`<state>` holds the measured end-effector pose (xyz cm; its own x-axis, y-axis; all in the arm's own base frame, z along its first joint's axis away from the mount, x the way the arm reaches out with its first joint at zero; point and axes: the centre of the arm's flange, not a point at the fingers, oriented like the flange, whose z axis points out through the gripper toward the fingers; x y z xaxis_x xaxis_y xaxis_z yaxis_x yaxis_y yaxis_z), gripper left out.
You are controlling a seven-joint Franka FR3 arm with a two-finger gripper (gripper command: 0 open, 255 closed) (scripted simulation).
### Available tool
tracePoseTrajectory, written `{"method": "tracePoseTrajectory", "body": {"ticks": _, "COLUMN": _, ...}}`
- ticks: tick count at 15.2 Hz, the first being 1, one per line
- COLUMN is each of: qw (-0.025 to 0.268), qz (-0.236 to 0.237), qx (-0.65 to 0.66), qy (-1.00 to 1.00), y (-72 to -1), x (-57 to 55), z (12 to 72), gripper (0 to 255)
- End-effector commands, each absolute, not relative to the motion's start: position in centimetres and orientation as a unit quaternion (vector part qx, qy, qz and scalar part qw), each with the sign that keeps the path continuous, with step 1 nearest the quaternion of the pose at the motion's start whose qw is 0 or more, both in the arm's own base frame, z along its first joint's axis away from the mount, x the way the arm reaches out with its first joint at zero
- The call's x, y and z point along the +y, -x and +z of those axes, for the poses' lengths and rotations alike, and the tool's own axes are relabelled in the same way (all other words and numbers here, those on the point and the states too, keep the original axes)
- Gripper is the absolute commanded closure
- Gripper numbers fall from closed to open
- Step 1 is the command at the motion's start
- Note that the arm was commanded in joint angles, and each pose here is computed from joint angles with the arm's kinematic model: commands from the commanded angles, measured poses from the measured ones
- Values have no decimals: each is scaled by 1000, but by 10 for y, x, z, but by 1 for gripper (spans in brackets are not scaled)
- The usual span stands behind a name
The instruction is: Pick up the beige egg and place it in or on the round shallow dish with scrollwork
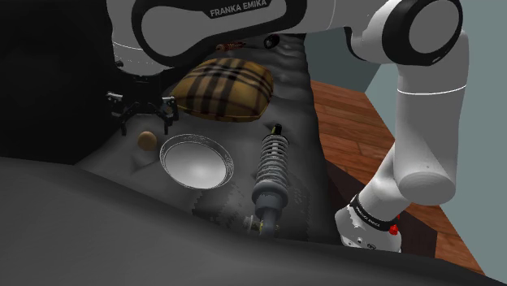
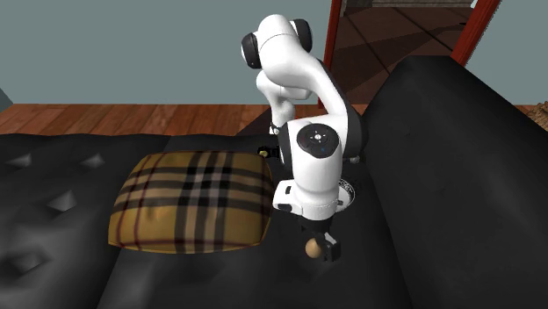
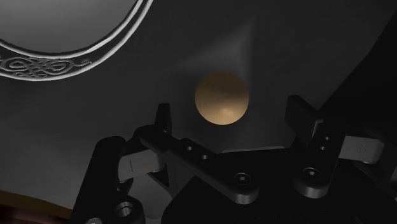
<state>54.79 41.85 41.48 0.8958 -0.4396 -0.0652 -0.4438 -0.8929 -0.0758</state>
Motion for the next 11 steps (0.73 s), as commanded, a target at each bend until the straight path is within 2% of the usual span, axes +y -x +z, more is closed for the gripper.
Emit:
{"method": "tracePoseTrajectory", "body": {"ticks": 1, "qw": 45, "qz": 23, "qx": 227, "qy": 973, "y": -549, "x": 419, "z": 411, "gripper": 0}}
{"method": "tracePoseTrajectory", "body": {"ticks": 7, "qw": 45, "qz": 23, "qx": 227, "qy": 973, "y": -549, "x": 419, "z": 411, "gripper": 0}}
{"method": "tracePoseTrajectory", "body": {"ticks": 8, "qw": 45, "qz": 23, "qx": 227, "qy": 973, "y": -549, "x": 419, "z": 411, "gripper": 255}}
{"method": "tracePoseTrajectory", "body": {"ticks": 11, "qw": 45, "qz": 23, "qx": 227, "qy": 973, "y": -548, "x": 419, "z": 411, "gripper": 255}}
